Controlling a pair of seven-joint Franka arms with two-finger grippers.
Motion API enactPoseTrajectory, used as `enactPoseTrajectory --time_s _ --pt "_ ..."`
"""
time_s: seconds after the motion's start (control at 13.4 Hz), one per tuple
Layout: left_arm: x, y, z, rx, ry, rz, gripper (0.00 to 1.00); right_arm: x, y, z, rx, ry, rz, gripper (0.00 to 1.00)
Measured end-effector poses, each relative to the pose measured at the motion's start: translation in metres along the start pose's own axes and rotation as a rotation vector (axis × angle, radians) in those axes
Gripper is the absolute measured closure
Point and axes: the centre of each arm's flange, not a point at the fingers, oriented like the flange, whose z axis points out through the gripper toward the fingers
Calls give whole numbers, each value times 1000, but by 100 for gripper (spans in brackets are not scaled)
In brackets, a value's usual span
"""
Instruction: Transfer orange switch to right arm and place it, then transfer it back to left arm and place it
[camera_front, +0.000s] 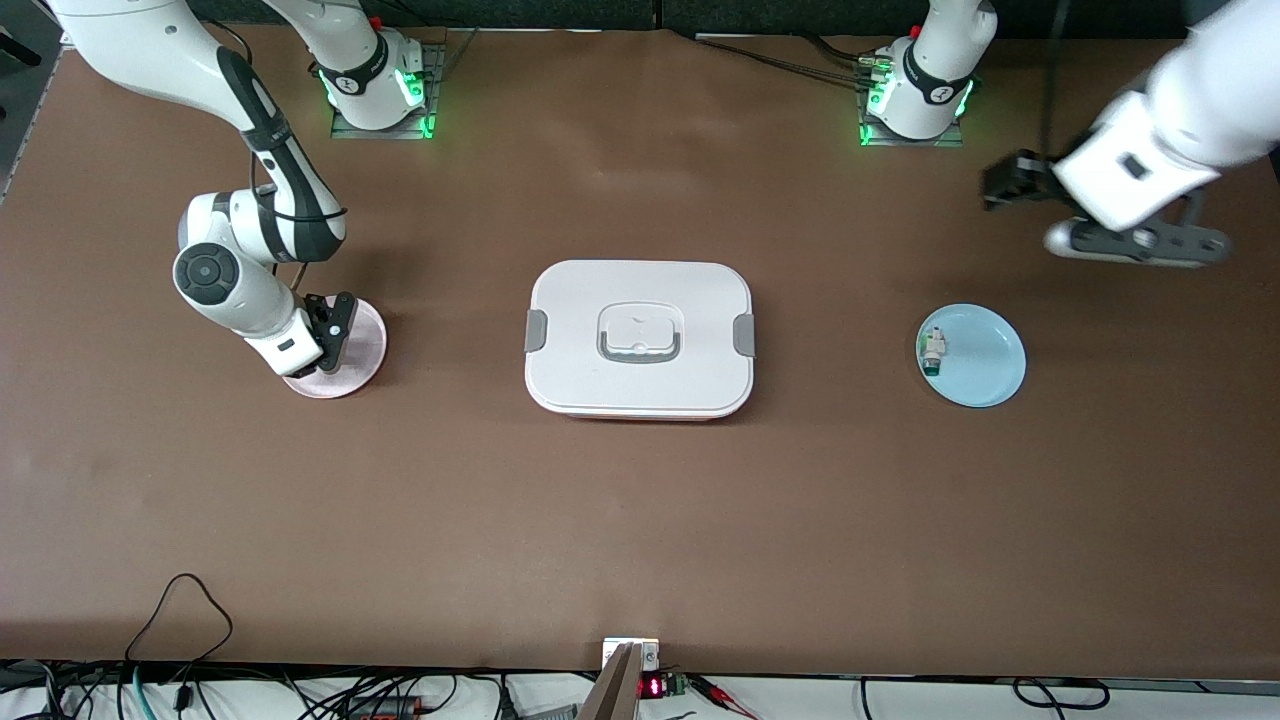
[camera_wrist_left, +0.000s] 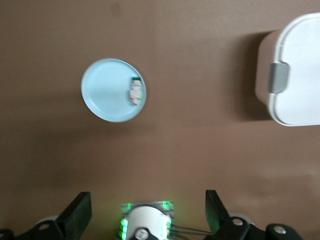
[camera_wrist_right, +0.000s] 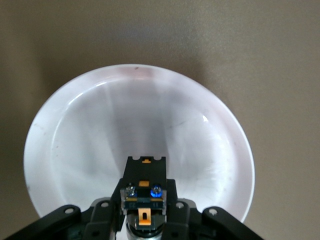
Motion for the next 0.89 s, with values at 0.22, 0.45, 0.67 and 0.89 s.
enactPoseTrajectory --time_s 0.22,0.45,0.67,0.89 --pt "10 -37 6 -6 47 45 0 0 0 1 -1 1 0 66" --pt "2 -38 -1 15 120 54 0 0 0 0 2 -1 52 39" --pt "-15 -39 2 17 130 22 0 -2 6 -30 -26 2 250 8" --pt "-20 -39 4 -9 107 -66 0 13 15 -88 -57 15 491 0"
